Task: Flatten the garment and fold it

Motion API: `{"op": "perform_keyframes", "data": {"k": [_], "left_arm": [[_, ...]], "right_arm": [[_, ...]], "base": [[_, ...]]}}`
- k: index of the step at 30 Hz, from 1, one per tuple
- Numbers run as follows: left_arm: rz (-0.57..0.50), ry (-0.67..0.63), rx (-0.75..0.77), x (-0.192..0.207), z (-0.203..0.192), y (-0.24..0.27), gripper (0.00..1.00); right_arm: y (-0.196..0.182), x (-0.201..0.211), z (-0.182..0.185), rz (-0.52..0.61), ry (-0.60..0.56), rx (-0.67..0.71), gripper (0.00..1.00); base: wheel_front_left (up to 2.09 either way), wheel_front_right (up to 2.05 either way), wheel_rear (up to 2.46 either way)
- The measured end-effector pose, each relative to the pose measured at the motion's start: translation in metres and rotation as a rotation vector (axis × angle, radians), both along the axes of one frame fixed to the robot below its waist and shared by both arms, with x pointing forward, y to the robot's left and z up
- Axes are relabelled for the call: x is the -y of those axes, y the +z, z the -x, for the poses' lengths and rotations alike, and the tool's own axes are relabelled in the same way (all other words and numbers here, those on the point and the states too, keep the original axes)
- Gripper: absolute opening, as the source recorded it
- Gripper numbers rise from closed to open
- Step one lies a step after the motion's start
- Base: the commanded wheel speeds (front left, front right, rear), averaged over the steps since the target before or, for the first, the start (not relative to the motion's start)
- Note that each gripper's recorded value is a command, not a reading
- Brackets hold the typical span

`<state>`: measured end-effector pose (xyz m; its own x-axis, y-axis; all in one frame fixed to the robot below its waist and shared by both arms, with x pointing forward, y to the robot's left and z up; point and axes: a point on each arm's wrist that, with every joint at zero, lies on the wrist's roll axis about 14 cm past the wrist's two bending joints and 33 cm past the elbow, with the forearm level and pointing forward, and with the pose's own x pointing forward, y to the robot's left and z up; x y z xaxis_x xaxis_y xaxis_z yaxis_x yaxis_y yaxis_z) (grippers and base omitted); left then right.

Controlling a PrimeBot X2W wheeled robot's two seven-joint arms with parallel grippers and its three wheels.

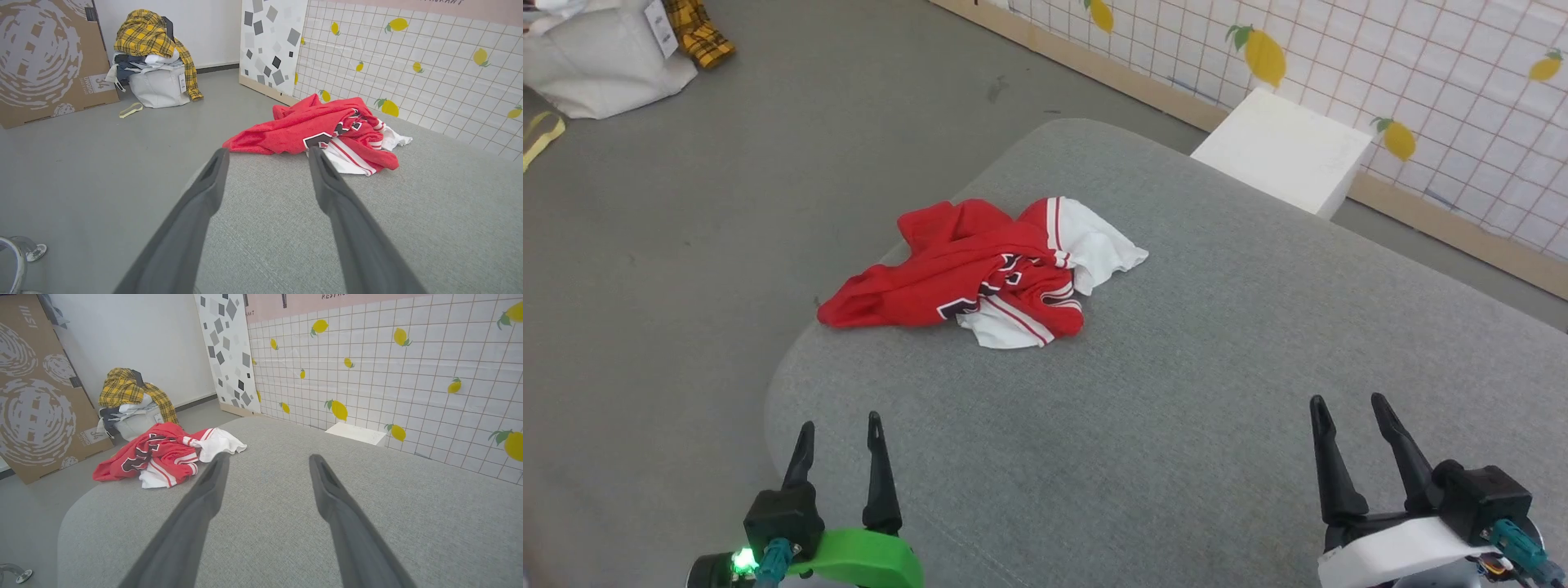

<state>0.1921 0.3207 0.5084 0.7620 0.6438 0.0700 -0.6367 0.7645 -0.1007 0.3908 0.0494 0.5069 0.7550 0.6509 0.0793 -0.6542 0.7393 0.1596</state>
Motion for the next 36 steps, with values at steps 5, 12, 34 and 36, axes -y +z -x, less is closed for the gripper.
{"op": "perform_keyframes", "data": {"k": [5, 12, 34, 36], "left_arm": [[0.001, 0.021, 0.002, -0.002, 0.005, -0.001, 1.0], [0.005, 0.015, -0.005, 0.0, 0.003, -0.004, 1.0], [0.276, -0.13, -0.034, -0.048, -0.145, 0.009, 1.0], [0.337, -0.144, -0.097, -0.047, -0.162, -0.004, 1.0]], "right_arm": [[-0.001, -0.005, 0.0, -0.01, 0.012, -0.002, 1.0], [-0.002, -0.003, 0.0, -0.013, 0.005, -0.004, 1.0], [-0.02, 0.046, -0.021, 0.047, -0.133, 0.004, 1.0], [-0.027, 0.056, -0.024, 0.065, -0.159, -0.005, 1.0]], "base": [[0.0, 0.0, 0.0], [0.0, 0.0, 0.0], [0.0, 0.0, 0.0], [0.0, 0.0, 0.0]]}}
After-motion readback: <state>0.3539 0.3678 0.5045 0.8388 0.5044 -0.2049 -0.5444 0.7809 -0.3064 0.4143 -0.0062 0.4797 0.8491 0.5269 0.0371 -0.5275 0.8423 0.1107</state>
